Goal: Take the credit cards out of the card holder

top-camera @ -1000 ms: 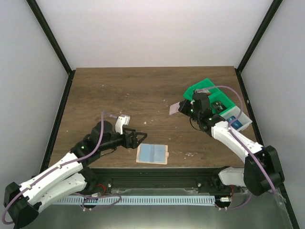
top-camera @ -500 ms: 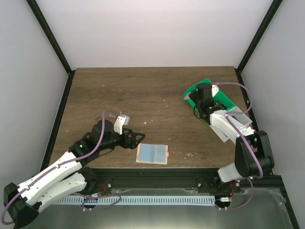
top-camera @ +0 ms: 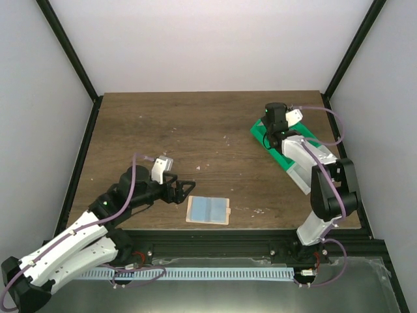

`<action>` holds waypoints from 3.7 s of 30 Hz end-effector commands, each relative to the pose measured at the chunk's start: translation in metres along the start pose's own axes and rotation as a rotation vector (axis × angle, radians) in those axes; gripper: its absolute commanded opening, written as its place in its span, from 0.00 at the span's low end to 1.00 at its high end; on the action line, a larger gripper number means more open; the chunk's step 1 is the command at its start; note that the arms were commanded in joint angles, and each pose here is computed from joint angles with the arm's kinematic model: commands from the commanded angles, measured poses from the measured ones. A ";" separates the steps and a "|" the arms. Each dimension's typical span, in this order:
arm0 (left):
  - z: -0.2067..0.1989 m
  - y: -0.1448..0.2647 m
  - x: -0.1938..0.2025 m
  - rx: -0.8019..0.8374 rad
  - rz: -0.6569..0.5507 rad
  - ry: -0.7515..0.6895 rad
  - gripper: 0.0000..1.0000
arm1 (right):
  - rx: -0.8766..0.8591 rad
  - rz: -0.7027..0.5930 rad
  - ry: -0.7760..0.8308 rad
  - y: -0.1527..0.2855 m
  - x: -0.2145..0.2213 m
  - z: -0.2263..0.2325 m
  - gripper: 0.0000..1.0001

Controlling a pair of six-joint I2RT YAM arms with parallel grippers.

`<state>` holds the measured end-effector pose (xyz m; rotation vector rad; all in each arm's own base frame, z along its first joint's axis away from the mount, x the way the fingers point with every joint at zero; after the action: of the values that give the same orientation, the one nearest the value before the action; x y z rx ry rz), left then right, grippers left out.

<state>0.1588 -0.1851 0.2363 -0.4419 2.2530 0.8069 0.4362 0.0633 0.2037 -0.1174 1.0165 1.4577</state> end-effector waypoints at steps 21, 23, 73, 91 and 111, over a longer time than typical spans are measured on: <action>-0.007 0.005 -0.007 0.033 -0.023 -0.032 1.00 | 0.142 -0.075 -0.057 -0.046 0.006 -0.025 0.03; -0.007 0.004 -0.007 0.031 -0.023 -0.034 1.00 | 0.143 -0.060 -0.045 -0.049 0.008 -0.024 0.08; 0.040 -0.064 0.074 0.031 0.250 0.312 1.00 | -0.409 0.630 0.438 0.121 0.095 -0.034 0.24; 0.047 -0.080 0.106 0.142 0.301 0.512 0.98 | -0.506 1.106 0.526 0.213 0.252 -0.103 0.20; 0.064 -0.081 0.124 0.102 0.314 0.603 0.99 | -0.304 1.081 0.604 0.191 0.275 -0.145 0.11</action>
<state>0.1486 -0.2110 0.0810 -0.3417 2.9168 0.8278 0.1511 0.2283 0.0631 -0.3123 1.2891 2.7455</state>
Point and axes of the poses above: each gripper's point midway between its finger pads, its own y axis back along the fingers, its own z axis along the line the jaws close on, x = y × z, the point moved 5 cm from there along y, back along the fingers, and after that the axes turned 4 degrees about y, right-handed, at the moved point
